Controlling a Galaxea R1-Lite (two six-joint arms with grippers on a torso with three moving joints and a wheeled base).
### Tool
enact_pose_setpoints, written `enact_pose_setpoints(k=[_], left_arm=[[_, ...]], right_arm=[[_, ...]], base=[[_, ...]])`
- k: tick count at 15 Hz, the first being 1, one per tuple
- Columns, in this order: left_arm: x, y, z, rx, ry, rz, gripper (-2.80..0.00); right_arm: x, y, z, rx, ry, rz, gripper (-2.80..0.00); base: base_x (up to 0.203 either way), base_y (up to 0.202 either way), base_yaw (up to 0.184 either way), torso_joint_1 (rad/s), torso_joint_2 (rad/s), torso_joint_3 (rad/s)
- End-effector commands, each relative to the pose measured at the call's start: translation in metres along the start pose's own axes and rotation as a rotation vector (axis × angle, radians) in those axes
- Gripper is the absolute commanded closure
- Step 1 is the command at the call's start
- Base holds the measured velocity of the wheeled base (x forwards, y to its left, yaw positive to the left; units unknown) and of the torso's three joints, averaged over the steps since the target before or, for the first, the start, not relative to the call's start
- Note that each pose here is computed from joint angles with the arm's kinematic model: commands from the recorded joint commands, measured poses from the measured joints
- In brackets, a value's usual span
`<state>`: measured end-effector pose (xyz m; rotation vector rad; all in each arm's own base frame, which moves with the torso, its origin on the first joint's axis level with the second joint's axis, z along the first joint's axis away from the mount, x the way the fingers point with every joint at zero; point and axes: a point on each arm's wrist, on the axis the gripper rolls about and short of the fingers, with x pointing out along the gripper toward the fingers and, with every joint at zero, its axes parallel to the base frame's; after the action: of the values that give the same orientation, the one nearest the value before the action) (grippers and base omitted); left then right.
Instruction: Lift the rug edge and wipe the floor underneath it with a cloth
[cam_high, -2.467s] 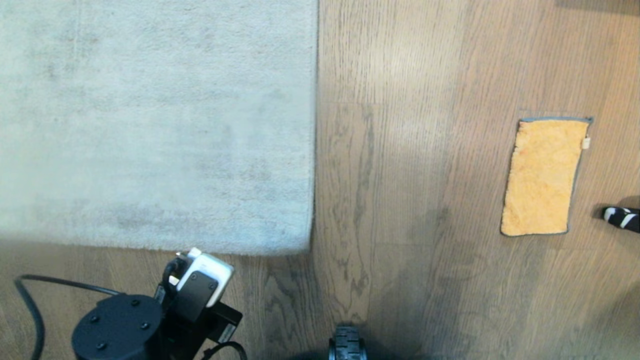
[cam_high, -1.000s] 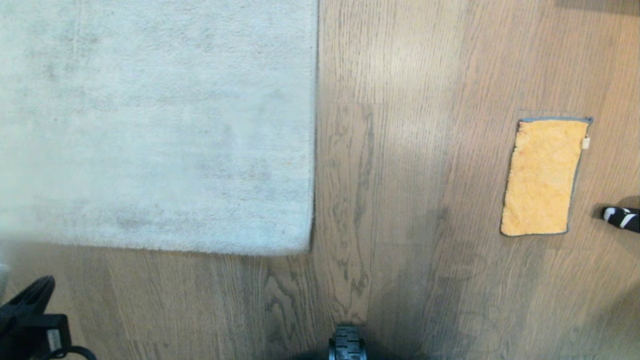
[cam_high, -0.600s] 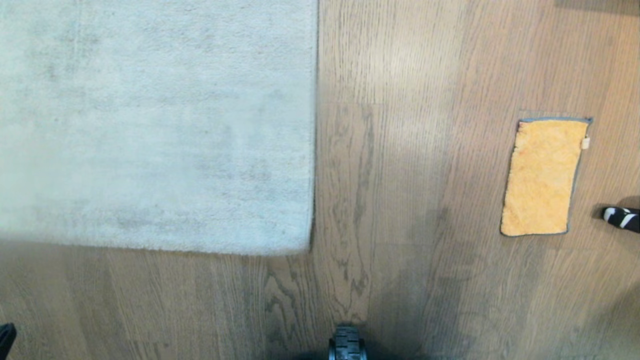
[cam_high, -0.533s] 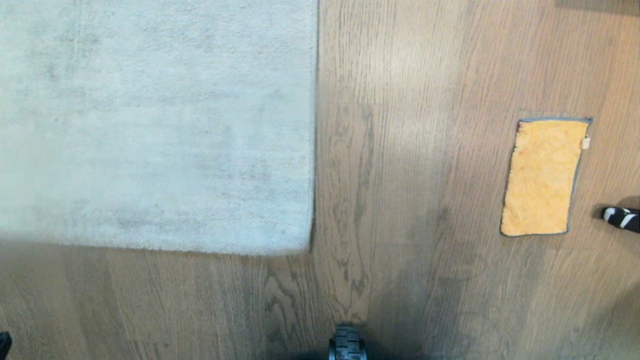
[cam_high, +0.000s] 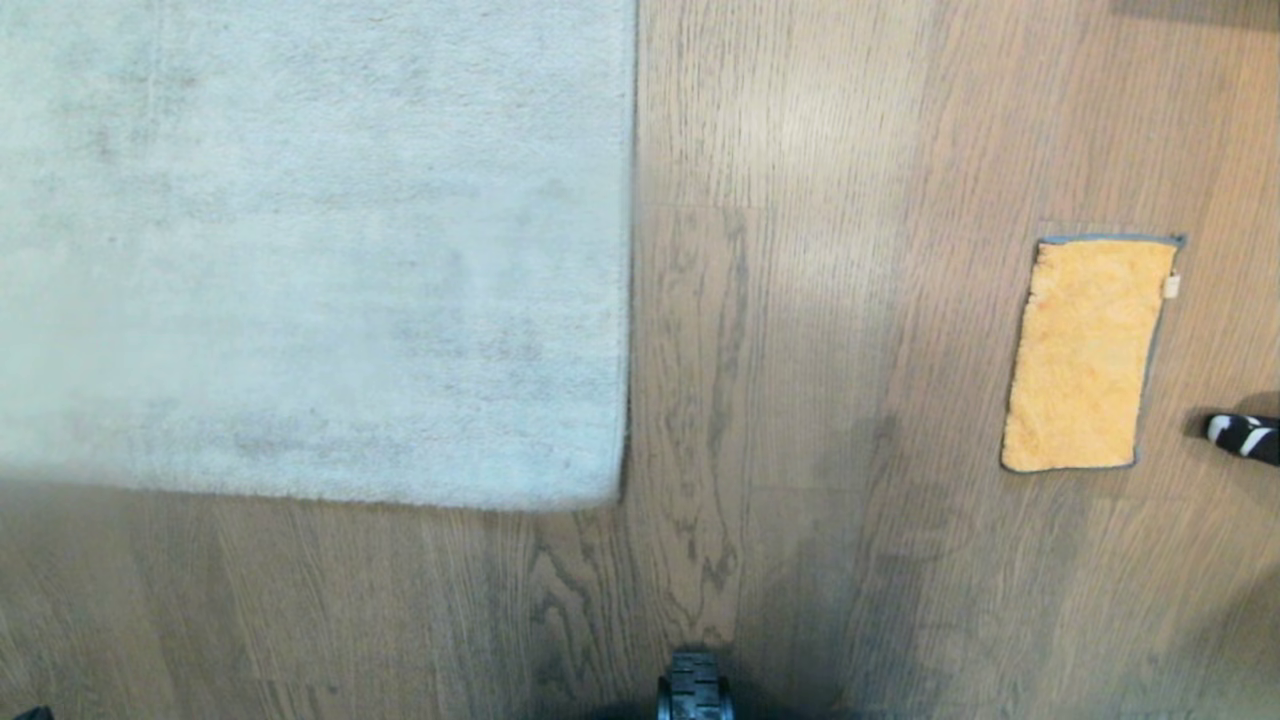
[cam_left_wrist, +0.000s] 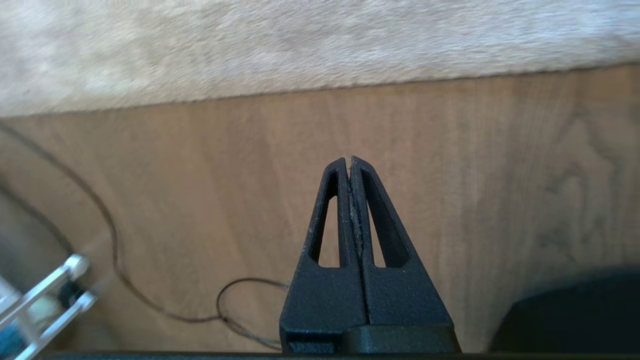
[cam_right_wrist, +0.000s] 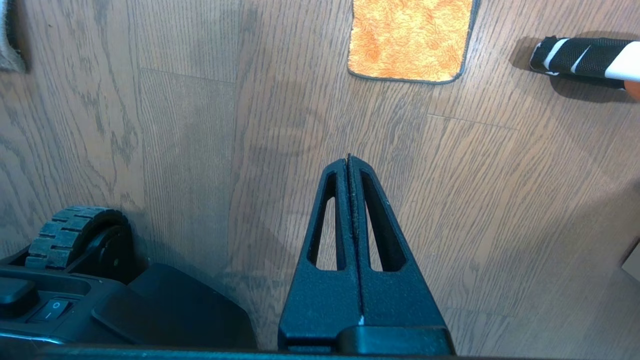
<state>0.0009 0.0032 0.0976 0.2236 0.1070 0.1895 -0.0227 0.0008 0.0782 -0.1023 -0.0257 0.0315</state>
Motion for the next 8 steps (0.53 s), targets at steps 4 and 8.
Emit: enact_pose_setpoints(k=[4,8], left_arm=[[-0.014,0.000,-0.008,-0.018,-0.115,-0.049,0.00],[-0.022,-0.004,-0.020,-0.031,-0.165,-0.204,0.00]], right_arm=[[0.000,0.000,0.000,-0.001,-0.001,0.001,0.00],[0.000,0.000,0.000,-0.001,-0.002,0.002,0.00]], base=[[0.000,0.000,0.000,0.000,0.00,0.000],[0.000,0.000,0.000,0.000,0.00,0.000]])
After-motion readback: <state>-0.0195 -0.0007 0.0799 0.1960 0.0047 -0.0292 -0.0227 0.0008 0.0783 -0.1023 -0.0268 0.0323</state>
